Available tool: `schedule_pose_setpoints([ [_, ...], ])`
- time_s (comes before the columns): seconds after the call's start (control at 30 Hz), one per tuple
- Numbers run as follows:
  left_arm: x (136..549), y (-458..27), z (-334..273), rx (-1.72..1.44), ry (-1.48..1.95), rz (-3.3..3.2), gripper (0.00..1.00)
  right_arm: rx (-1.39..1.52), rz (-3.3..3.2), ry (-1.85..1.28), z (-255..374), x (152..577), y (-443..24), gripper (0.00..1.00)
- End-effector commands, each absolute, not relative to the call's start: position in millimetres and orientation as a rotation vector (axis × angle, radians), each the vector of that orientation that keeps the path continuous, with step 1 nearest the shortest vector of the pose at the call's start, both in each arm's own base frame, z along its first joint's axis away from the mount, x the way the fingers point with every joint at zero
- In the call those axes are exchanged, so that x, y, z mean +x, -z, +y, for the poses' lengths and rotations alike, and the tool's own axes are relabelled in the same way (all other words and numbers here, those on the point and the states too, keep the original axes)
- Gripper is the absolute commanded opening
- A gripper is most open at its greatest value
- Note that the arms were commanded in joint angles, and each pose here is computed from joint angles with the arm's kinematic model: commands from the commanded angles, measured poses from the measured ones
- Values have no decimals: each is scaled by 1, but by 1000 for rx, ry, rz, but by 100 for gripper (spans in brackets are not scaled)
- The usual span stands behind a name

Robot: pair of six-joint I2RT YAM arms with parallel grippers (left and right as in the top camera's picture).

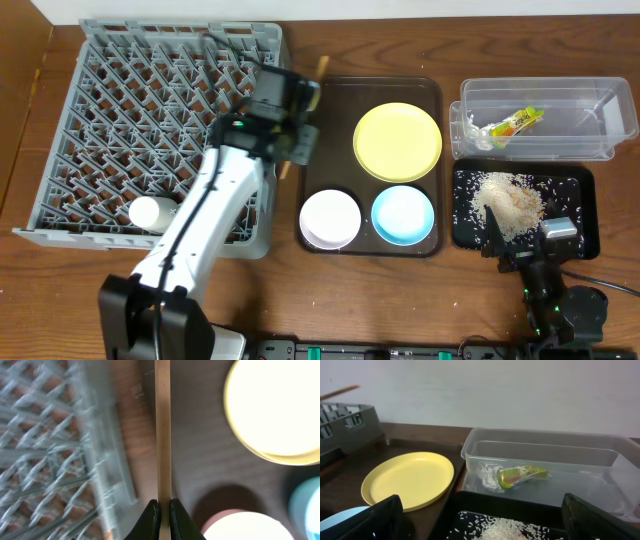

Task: Sort waste into correct bins and load items into the dishwasher
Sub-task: 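Carry the chopstick left and drop it into the dish rack, then grasp the rim of the light-blue bowl with the left gripper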

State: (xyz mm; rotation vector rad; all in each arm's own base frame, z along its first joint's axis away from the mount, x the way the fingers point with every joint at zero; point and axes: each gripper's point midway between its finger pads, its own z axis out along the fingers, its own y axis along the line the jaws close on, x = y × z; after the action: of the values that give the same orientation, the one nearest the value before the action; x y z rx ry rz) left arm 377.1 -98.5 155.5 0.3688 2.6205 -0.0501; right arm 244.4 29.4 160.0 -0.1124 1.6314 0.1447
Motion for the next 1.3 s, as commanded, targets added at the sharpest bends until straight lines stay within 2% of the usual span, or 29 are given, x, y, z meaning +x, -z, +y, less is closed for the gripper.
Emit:
schedule_pose_setpoints([
  [0.0, 383, -148, -52, 171, -56, 2667, 8, -114, 1630, -137, 28, 244, -160, 99],
  [0.17, 390, -128, -24, 69, -38, 2709, 8, -114, 1630, -137, 28, 244, -160, 99],
  [0.4, 389, -99, -28, 203, 4, 2784, 10, -114, 1630, -137, 28, 244, -160, 99],
  [0.43, 390, -95, -28, 203, 2, 2793, 13, -114, 1630, -137, 28, 244, -160, 99],
  [0.53, 390, -90, -28, 204, 0, 2806, 42, -114, 1630, -137, 28, 244, -160, 99],
  [0.67, 386, -112, -29, 164, 15, 2791, 56, -114, 1630, -137, 28, 244, -160, 99],
  [0.8, 381, -160, -43, 90, 101, 2712, 56, -114, 1630, -137, 28, 244, -160, 99],
  [1.0, 353, -218, -119, 261, 524, 2557, 57, -114, 1630, -137, 28, 244, -160, 99],
  [1.1, 337, -221, -150, 363, 636, 2549, 59, -114, 1630, -137, 28, 244, -160, 99],
  [1.27, 313, -184, -193, 455, 696, 2665, 59, -114, 1630, -137, 28, 244, -160, 99],
])
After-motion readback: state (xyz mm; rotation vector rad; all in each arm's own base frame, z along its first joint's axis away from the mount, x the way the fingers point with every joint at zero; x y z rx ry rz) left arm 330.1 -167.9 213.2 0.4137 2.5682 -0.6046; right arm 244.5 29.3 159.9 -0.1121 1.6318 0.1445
